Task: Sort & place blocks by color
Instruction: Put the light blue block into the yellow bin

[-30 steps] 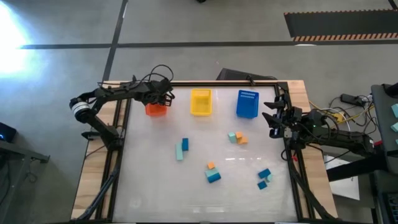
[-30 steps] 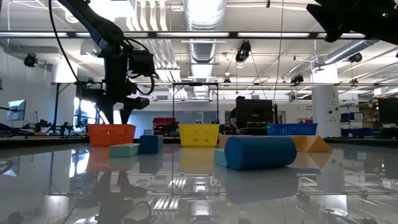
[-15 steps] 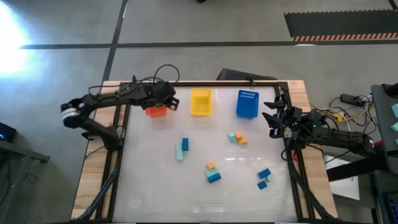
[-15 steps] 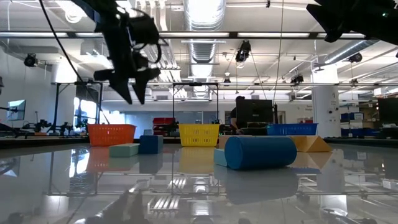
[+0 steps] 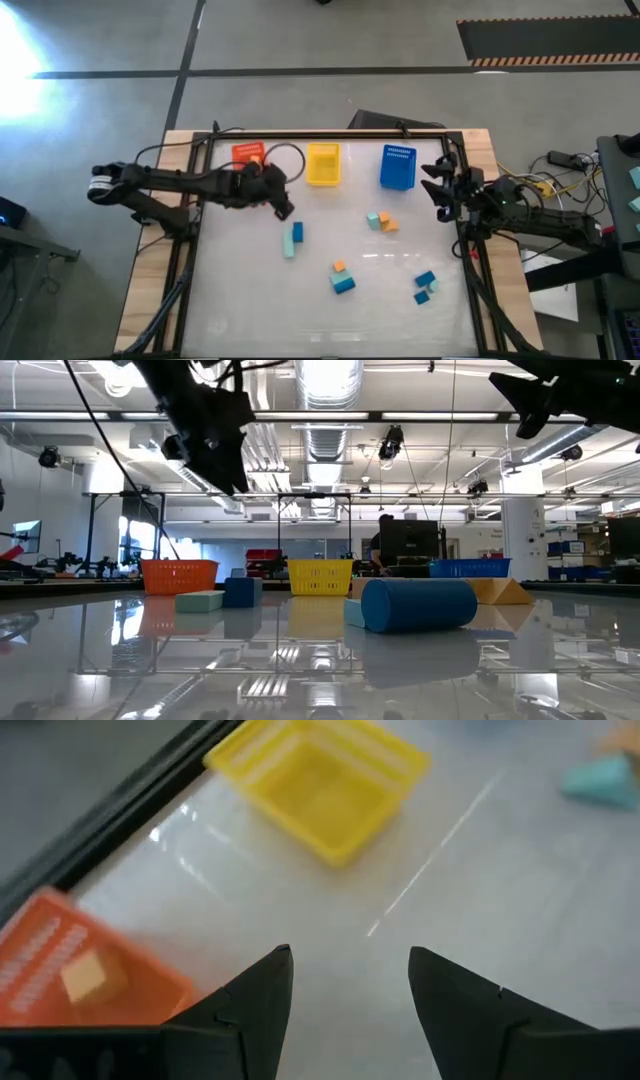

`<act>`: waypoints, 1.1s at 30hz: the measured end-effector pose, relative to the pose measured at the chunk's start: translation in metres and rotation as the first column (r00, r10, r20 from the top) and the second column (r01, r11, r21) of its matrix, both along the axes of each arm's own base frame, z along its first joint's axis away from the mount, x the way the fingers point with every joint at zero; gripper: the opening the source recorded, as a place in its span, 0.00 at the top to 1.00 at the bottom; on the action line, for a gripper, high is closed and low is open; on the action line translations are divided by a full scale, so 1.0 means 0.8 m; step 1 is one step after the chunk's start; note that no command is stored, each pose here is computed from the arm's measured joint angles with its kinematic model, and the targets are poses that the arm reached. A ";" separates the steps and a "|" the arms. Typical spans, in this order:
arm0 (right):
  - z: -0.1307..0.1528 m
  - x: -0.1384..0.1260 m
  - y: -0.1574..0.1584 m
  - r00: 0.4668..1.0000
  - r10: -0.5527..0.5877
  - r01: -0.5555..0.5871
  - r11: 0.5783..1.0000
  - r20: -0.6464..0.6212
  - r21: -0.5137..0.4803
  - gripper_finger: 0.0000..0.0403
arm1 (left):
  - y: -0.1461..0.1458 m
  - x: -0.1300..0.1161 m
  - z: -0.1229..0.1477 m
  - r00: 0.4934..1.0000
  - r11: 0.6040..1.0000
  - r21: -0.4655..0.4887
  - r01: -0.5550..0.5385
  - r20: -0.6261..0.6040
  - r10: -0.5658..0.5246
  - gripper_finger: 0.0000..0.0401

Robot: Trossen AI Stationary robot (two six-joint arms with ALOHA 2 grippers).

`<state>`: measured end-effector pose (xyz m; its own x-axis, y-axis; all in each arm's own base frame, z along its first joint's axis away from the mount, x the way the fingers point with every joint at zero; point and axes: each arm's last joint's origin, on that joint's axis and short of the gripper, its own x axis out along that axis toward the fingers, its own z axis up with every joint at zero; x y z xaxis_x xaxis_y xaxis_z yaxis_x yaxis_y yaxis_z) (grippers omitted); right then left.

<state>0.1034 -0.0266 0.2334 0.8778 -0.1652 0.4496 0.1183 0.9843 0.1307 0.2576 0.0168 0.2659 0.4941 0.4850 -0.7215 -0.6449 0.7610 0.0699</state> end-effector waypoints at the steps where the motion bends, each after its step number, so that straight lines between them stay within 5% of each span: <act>1: -0.001 0.002 0.000 1.000 0.017 -0.017 0.999 -0.005 0.031 0.50 | -0.007 0.001 0.000 0.999 0.999 0.024 0.035 -0.011 -0.035 0.54; 8: -0.009 0.024 0.004 0.994 0.100 -0.093 0.985 -0.041 0.144 0.50 | -0.041 0.005 0.007 0.958 0.935 0.208 0.286 -0.095 -0.272 0.54; 15: -0.001 0.063 0.014 0.985 0.082 -0.054 0.982 -0.151 0.183 0.50 | -0.041 0.004 0.010 0.952 0.881 0.371 0.294 -0.191 -0.238 0.54; 22: 0.017 0.109 0.028 0.963 0.091 -0.029 0.971 -0.255 0.239 0.50 | -0.041 -0.001 0.005 0.938 0.850 0.407 0.334 -0.235 -0.255 0.54; 33: 0.026 0.183 0.054 0.766 0.228 0.040 0.916 -0.601 0.399 0.50 | -0.034 -0.051 -0.002 0.959 0.853 0.440 0.281 -0.097 -0.266 0.54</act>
<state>0.2498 0.0170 0.2541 0.9544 -0.0995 -0.2816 0.2141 0.8854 0.4126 0.2169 -0.0104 0.2643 0.6345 0.6068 -0.4788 -0.4072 0.7889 0.4602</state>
